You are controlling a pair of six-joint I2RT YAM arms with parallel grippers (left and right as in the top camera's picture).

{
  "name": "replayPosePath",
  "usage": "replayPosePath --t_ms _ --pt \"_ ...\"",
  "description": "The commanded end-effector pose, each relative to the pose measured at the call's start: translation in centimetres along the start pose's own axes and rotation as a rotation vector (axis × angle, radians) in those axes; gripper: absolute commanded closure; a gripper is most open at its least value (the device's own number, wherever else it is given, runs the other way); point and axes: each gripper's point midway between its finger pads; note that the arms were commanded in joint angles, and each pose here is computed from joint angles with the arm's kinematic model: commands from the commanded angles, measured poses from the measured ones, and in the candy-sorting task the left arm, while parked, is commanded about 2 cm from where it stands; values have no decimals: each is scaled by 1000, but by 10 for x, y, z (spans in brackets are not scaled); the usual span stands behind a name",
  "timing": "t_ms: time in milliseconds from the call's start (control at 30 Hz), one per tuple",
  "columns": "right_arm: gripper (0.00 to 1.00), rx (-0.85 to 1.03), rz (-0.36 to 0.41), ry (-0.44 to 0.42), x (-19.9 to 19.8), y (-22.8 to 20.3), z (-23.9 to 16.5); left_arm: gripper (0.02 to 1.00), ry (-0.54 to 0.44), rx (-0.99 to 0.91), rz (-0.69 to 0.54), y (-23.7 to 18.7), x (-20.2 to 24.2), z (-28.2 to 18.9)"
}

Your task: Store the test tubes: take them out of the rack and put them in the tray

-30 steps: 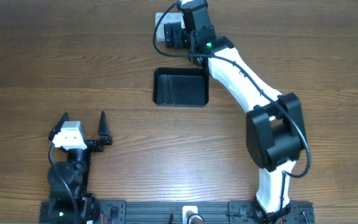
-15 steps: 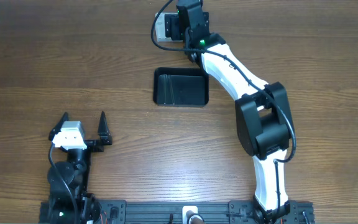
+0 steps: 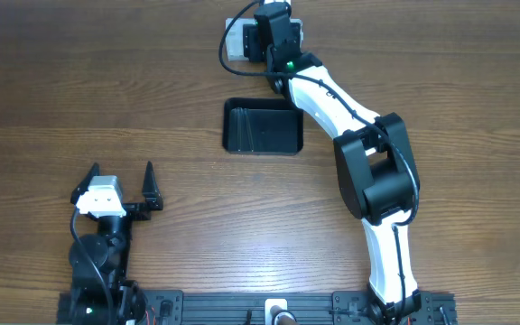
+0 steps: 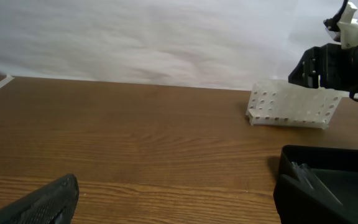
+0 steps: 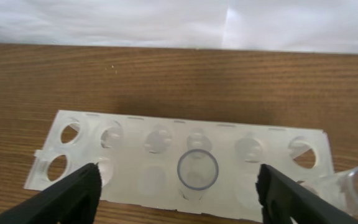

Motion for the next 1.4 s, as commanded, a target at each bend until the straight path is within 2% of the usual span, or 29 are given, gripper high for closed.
replayPosePath --t_ms 33,233,400,633,767,1000,1400 --pt "336 -37 8 -16 0 13 0 18 -7 -4 7 0 -1 0" --pt "465 -41 4 -37 -3 13 0 18 -7 -4 7 0 -1 0" --pt "619 -40 -3 -38 -3 13 0 20 -7 -4 7 0 -1 0" --pt "627 -38 -23 -43 -4 13 0 20 -7 -4 7 0 -1 0" --pt "709 -39 -22 -57 -6 13 -1 20 -7 -4 7 0 -1 0" --pt "726 -39 -22 -57 -6 13 -1 18 -7 -4 7 0 -1 0" --pt "890 -40 -22 -57 -6 13 -1 18 -7 -4 7 0 -1 0"
Point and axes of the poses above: each gripper's point midway between its finger pads, its own z axis out along the fingers, its own x axis along the line the jaws close on, y = z × x, and after that the axes turned 5 degrees about -z, right-handed
